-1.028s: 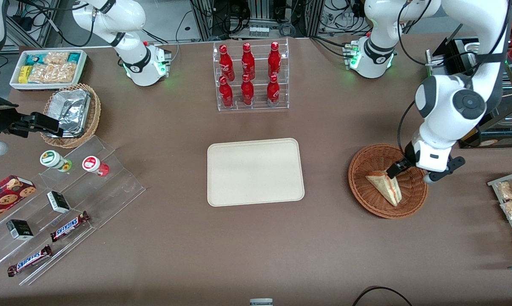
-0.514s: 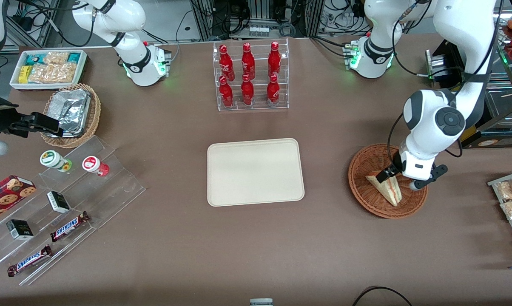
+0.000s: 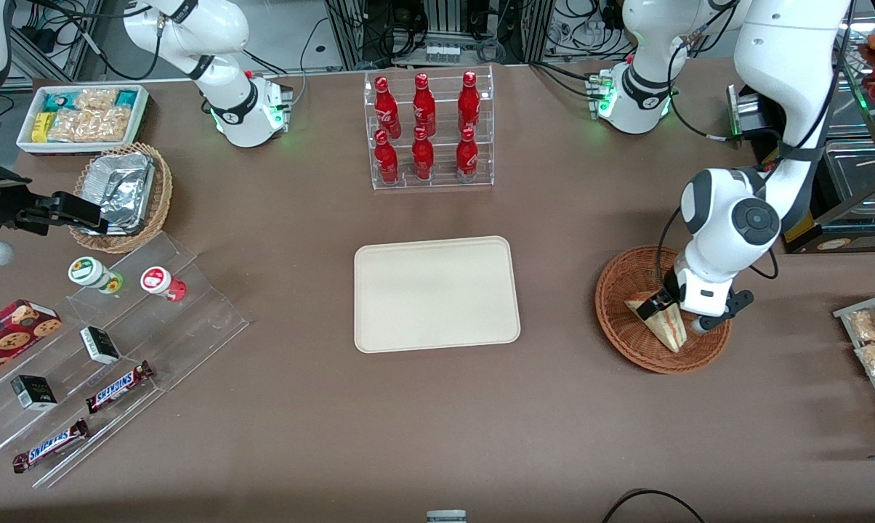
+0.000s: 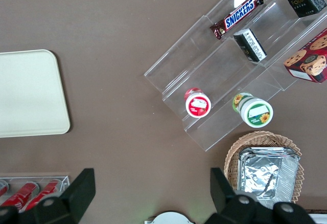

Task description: Place sandwich from basket to tray

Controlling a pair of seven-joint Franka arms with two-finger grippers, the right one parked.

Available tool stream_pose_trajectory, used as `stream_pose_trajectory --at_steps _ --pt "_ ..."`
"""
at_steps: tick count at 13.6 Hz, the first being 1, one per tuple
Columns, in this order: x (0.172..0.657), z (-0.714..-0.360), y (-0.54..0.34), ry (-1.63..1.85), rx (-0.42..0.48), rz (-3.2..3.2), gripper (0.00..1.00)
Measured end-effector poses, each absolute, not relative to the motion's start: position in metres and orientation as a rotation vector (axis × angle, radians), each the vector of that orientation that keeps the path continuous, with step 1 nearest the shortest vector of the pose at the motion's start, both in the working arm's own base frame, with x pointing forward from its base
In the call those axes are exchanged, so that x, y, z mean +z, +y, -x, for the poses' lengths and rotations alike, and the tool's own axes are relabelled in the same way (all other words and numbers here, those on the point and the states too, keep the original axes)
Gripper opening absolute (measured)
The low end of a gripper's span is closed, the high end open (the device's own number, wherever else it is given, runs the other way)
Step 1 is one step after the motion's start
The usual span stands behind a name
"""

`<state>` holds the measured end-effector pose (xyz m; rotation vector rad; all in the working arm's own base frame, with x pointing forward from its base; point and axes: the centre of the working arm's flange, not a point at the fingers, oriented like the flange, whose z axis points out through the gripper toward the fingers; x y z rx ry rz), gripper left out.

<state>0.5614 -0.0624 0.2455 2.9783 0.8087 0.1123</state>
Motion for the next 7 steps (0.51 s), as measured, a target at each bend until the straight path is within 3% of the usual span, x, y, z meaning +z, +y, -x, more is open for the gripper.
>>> stream_pose_trajectory --at_steps 2,6,7 --pt "0.24 -0.5613 -0.0614 0.814 0.107 -2.978 0.96" --pt "0.2412 -0.5626 -0.0529 0.836 0.114 -2.976 0.49" --pt "0.2448 -0.5633 -0.0529 0.836 0.115 -2.977 0.42"
